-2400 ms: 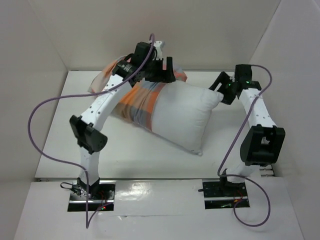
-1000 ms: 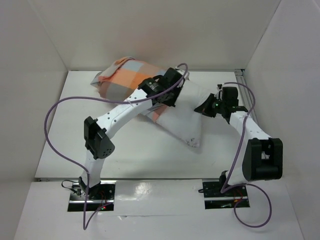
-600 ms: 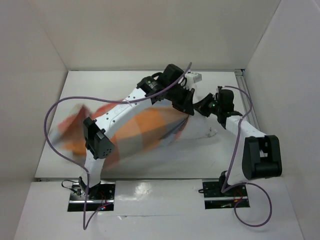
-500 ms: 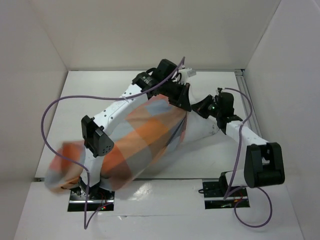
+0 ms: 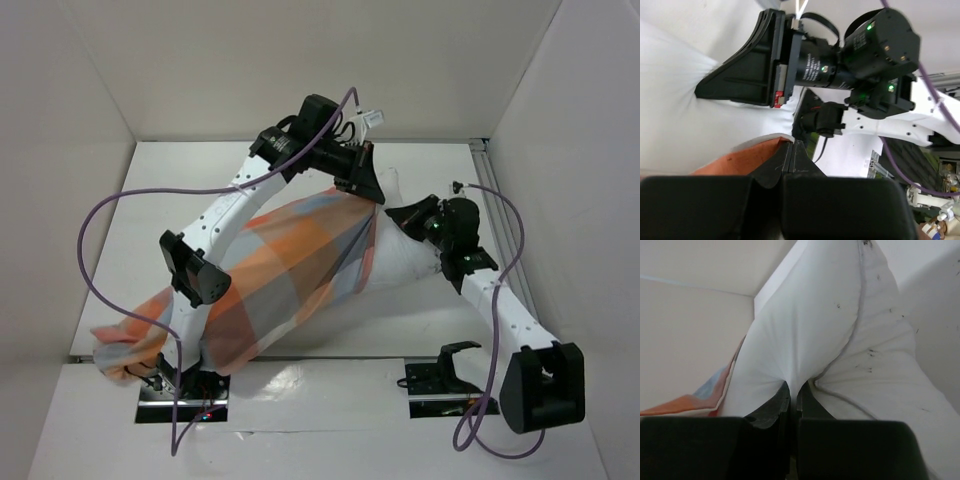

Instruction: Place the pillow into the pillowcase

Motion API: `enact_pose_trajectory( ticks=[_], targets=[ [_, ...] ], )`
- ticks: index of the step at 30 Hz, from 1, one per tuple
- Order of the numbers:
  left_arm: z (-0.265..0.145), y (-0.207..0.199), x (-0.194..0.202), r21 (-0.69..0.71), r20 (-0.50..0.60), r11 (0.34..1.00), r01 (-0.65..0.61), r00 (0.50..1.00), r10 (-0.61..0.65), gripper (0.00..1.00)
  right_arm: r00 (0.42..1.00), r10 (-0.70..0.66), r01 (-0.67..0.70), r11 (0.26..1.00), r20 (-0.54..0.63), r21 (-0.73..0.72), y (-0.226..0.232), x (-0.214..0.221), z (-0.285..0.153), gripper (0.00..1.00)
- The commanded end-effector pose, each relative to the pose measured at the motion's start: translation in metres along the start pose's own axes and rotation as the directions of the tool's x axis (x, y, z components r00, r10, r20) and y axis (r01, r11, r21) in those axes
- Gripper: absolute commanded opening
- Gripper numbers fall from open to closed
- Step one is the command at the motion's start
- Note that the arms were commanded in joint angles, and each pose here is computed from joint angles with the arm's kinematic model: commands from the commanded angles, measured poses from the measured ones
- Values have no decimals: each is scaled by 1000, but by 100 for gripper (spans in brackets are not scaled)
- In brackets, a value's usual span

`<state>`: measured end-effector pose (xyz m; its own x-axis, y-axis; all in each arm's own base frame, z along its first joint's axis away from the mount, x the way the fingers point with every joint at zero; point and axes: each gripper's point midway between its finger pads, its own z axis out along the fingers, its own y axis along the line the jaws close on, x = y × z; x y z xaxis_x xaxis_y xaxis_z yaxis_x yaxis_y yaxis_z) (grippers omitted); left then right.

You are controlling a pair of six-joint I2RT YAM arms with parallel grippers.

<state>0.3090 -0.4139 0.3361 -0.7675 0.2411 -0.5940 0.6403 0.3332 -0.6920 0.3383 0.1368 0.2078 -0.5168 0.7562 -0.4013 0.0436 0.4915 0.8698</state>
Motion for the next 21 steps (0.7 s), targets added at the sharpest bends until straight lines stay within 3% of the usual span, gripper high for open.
enact_pose_trajectory(
  ticks=[1,10,21],
  targets=[
    [-13,-39,-56,70,207,982,-176,966,158,0,999,-4,1,998,-40,-67,21,16,-16,0],
    [-1,-37,-51,74,191,984,-163,971,146,0,999,-13,11,999,49,31,2,11,-41,0],
    [37,-26,-35,154,118,981,-117,988,99,0,953,-56,10,988,299,153,-10,-21,-103,0]
  ],
)
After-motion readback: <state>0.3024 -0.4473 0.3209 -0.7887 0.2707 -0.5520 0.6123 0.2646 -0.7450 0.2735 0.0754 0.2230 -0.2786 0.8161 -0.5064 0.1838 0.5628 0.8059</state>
